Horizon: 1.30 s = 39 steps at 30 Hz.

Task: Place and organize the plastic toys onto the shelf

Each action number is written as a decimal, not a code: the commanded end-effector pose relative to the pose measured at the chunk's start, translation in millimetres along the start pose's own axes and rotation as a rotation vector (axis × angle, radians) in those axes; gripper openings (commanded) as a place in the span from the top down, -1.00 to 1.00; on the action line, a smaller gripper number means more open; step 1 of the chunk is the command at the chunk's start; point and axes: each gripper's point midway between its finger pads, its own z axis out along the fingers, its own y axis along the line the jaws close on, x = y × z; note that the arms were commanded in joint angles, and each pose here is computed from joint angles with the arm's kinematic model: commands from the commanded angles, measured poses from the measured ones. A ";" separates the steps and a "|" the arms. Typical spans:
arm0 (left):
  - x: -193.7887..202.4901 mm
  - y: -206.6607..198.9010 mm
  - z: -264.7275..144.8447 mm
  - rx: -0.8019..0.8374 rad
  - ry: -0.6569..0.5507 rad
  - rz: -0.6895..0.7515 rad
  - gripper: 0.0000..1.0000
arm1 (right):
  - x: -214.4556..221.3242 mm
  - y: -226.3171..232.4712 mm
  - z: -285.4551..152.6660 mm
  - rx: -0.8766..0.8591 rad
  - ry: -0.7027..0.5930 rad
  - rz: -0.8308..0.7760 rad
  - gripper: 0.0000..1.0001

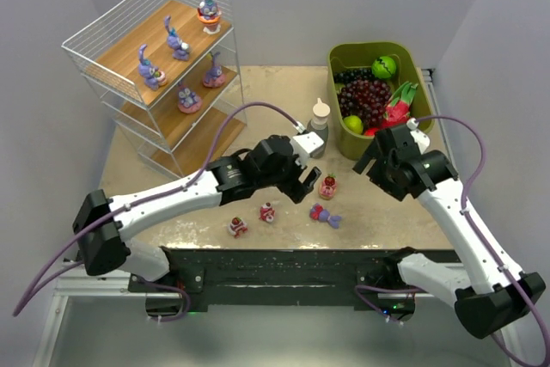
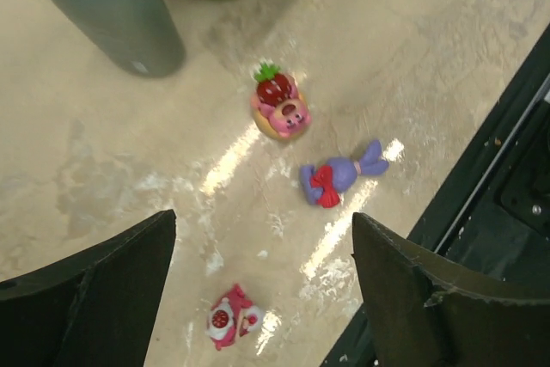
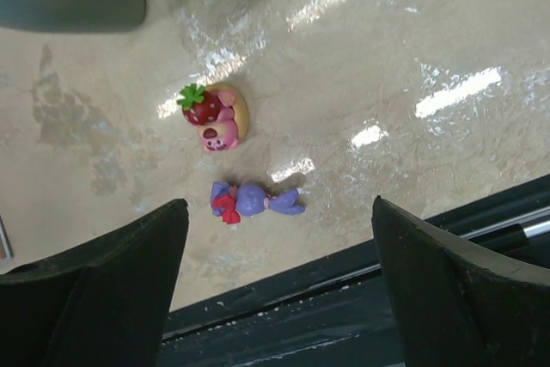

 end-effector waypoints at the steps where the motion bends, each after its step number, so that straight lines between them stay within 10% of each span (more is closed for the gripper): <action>1: 5.9 -32.9 22.7 0.158 0.015 -0.067 -0.58 | -27.6 2.0 -15.6 -0.012 -0.089 0.045 -0.81; 28: 118.5 -46.3 122.5 0.169 0.227 -0.266 -0.13 | -20.7 -11.0 -9.3 -0.033 -0.107 -0.002 -0.81; 39: 126.7 -41.2 129.1 0.138 0.226 -0.275 0.89 | -19.3 -12.1 -6.4 -0.035 -0.109 -0.001 -0.80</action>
